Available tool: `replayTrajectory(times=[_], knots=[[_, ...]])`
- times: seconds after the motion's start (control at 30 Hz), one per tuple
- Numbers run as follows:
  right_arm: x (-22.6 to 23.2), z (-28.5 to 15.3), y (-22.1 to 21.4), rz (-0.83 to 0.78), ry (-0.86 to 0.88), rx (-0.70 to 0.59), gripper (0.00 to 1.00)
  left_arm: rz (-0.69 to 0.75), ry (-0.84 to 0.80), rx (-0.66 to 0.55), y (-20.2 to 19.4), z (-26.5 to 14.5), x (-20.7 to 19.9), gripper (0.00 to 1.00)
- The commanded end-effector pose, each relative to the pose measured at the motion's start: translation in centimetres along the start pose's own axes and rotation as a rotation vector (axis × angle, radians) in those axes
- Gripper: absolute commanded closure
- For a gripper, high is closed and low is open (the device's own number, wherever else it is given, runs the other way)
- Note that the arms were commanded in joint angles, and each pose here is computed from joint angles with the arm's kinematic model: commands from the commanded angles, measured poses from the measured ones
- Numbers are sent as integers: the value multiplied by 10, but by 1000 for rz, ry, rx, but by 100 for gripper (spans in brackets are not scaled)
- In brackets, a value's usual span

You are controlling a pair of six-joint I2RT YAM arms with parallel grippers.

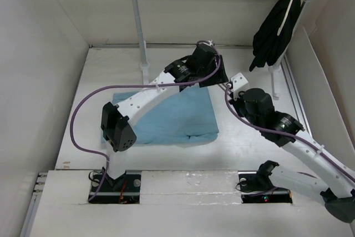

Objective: Place the trousers on the hanger

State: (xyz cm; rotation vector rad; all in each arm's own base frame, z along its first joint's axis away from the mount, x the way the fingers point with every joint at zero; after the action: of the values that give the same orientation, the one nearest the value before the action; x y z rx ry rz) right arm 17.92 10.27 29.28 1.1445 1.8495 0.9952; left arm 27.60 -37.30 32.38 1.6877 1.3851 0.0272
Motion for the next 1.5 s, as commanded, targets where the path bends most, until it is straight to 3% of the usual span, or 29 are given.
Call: replayTrajectory(times=[0.0, 0.07, 0.17, 0.57, 0.7, 0.83, 0.9, 1.03, 1.13, 1.47], knots=[[-8, 1, 22, 34, -122, -102, 100, -20, 53, 35, -9, -11, 4, 44], [-7, 1, 23, 26, -140, -92, 100, -11, 129, -14, -6, -12, 13, 44], [-5, 1, 26, 28, -162, -99, 100, -18, 134, 10, -8, -12, 19, 43], [15, 1, 21, -21, -148, -110, 100, -182, -135, 34, -19, 1, -2, 41], [15, 6, 8, -34, -183, -68, 100, -237, -212, -31, -17, -6, -5, 42], [11, 4, 4, -9, -247, -27, 100, -238, -218, -60, -19, -20, -2, 56], [13, 6, 1, -8, -245, -16, 100, -244, -221, -56, -23, -26, 1, 56], [17, 8, -1, 3, -213, 0, 100, -274, -238, -84, -23, -33, 5, 47], [20, 1, 5, 24, -160, -68, 100, -281, -268, -45, -22, -24, -1, 42], [14, -10, 5, 25, -133, -113, 100, -241, -232, -4, 0, 11, -12, 43]])
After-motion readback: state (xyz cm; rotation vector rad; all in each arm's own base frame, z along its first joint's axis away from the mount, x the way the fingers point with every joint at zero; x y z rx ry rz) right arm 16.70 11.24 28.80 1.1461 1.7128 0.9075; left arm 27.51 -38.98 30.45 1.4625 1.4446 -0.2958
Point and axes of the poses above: each gripper's point midway between its finger pads, its own z axis out along the fingers, its own x axis along the line the jaws close on, y = z × x, the point moved 9 cm from there along -z, back along the fingers, and after that the axes turned 10 degrees about z, right-handed, at the moved point
